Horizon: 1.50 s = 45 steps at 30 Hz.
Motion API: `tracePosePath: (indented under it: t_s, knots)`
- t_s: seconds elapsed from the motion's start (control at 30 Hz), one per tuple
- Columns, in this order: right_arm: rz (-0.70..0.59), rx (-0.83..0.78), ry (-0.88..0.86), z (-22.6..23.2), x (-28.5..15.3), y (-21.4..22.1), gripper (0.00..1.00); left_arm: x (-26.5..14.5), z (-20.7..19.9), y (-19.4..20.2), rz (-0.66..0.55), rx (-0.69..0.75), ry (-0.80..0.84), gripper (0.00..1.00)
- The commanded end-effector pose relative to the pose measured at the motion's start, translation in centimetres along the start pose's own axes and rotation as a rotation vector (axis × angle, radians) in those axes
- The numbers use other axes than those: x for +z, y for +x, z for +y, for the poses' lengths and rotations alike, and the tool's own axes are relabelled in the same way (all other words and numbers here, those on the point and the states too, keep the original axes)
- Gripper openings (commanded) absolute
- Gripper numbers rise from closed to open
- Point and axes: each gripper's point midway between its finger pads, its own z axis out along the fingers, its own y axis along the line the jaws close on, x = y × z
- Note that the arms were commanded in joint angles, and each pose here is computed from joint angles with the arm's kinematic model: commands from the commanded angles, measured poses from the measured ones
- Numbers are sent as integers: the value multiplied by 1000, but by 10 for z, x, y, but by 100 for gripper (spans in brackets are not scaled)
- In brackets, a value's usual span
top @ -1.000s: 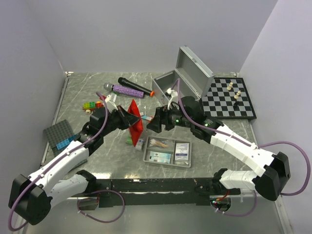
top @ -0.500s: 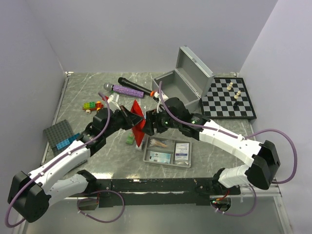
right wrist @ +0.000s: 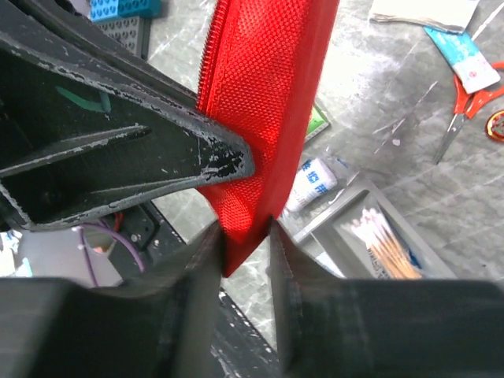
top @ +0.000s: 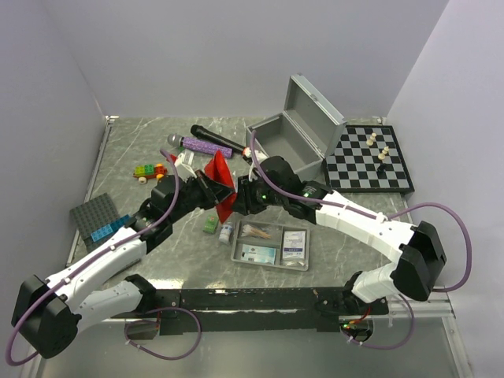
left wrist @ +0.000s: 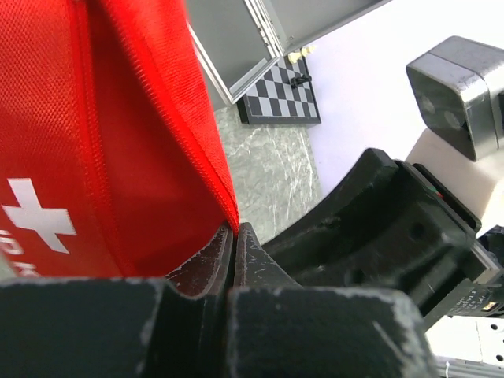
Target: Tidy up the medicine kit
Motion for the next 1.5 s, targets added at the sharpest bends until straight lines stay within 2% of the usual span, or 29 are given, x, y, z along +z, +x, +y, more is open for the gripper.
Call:
tracePosePath:
  t_s: [0.0,0.1,0.13,0.23,0.37,0.47,0.5,0.6,0.73,0.8,0.9,0.97,1.07,1.2,1.37,1.47]
  knots:
    - [-74,-25,-21,11,-5,-24,26,-4,-30,-18,-53,12,86,1]
    - [-104,-49,-8,7,-17,-24,3,-6,-29,-19,-58,21,76,2]
    - [-114,-57,-2,7,-21,-24,0,-6,-28,-20,-60,25,69,4]
    - [-122,-99,31,1,-36,-24,0,-11,-30,-30,-89,58,41,20]
    - [-129,-169,92,-9,-56,-26,0,-23,-39,-47,-122,132,11,50]
    - [-71,-230,131,-16,-64,-23,0,-39,-54,-61,-143,195,13,62]
    - [-33,-263,149,-20,-67,-20,0,-45,-61,-67,-156,227,25,78]
    - [49,-390,130,-19,-78,-10,0,-63,-80,-83,-190,354,63,85]
    - [153,-535,-29,2,-109,19,0,-72,-110,-80,-68,577,200,87]
    - [228,-570,-83,10,-125,38,0,-84,-138,-69,12,716,353,86]
    - [295,-615,-180,26,-149,64,0,-99,-156,-53,111,836,494,85]
    - [288,-641,-254,40,-166,74,0,-110,-165,-36,195,873,612,84]
    - [266,-674,-345,61,-185,82,0,-112,-165,-19,287,873,688,80]
    - [253,-710,-377,73,-199,81,0,-120,-161,4,372,868,741,72]
    - [243,-736,-408,83,-209,80,0,-136,-151,42,513,808,795,71]
    - [267,-752,-404,84,-206,84,0,-147,-154,50,555,772,838,70]
